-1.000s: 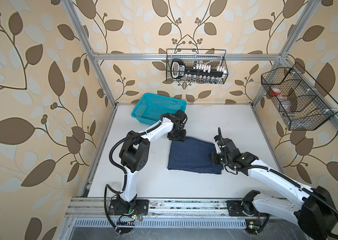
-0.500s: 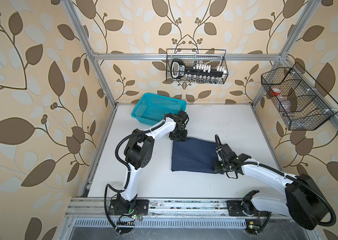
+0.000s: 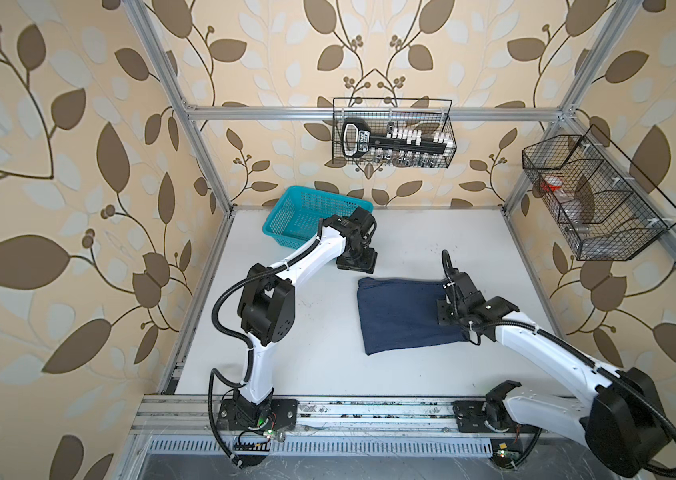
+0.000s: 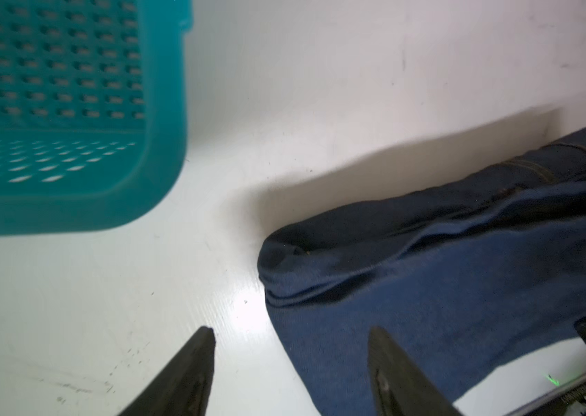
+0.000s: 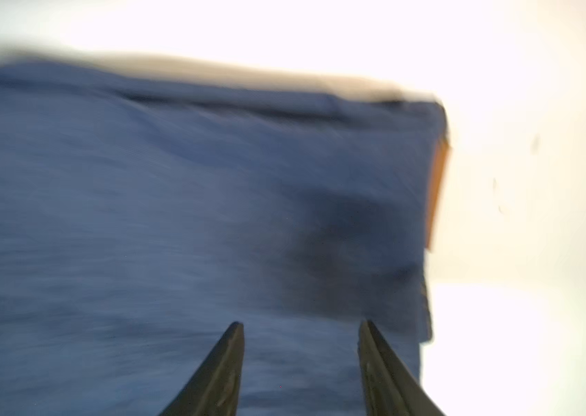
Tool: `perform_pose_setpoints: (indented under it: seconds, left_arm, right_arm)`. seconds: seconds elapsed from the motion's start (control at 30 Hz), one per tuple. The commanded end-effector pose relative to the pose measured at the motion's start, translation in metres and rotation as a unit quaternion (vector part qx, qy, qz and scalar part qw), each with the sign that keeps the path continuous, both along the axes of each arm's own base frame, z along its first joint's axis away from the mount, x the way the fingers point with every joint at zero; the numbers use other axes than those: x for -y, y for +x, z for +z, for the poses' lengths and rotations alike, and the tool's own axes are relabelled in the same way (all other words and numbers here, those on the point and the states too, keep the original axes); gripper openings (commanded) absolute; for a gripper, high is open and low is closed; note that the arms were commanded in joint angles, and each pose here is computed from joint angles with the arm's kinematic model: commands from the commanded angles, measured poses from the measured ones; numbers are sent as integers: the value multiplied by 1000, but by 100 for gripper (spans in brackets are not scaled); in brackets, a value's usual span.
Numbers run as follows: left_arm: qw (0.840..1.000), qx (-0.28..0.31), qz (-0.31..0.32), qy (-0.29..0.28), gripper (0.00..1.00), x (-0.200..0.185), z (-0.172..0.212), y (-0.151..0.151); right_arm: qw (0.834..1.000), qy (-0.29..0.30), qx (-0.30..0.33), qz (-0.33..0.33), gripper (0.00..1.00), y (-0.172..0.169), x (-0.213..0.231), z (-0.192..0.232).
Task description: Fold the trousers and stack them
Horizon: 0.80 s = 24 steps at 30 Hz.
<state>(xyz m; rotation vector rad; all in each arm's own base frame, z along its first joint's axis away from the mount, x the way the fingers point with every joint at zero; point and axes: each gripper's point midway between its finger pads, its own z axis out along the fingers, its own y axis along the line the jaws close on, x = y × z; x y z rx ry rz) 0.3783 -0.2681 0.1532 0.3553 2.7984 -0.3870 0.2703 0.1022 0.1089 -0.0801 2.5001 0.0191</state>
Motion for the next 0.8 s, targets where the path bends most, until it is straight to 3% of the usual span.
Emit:
perform_pose_setpoints:
  seconds: [0.0,0.17,0.27,0.53,0.77]
  left_arm:
    - [999,31,-1,6,73,-25,43,-23]
    - [999,22,13,26,80,-50,33,-50]
    - [999,26,27,21,83,-62,26,-63]
    - [998,19,61,27,87,-97,14,-91]
    - [996,9,78,50,88,-124,5,-110]
  right_arm:
    - [998,0,46,40,60,2,-28,7]
    - [996,32,58,65,74,2,-72,-17]
    - [996,6,46,72,79,12,-79,-32]
    - [997,-56,-18,44,81,57,-40,-72]
    - [997,-53,-60,8,81,94,-23,-86]
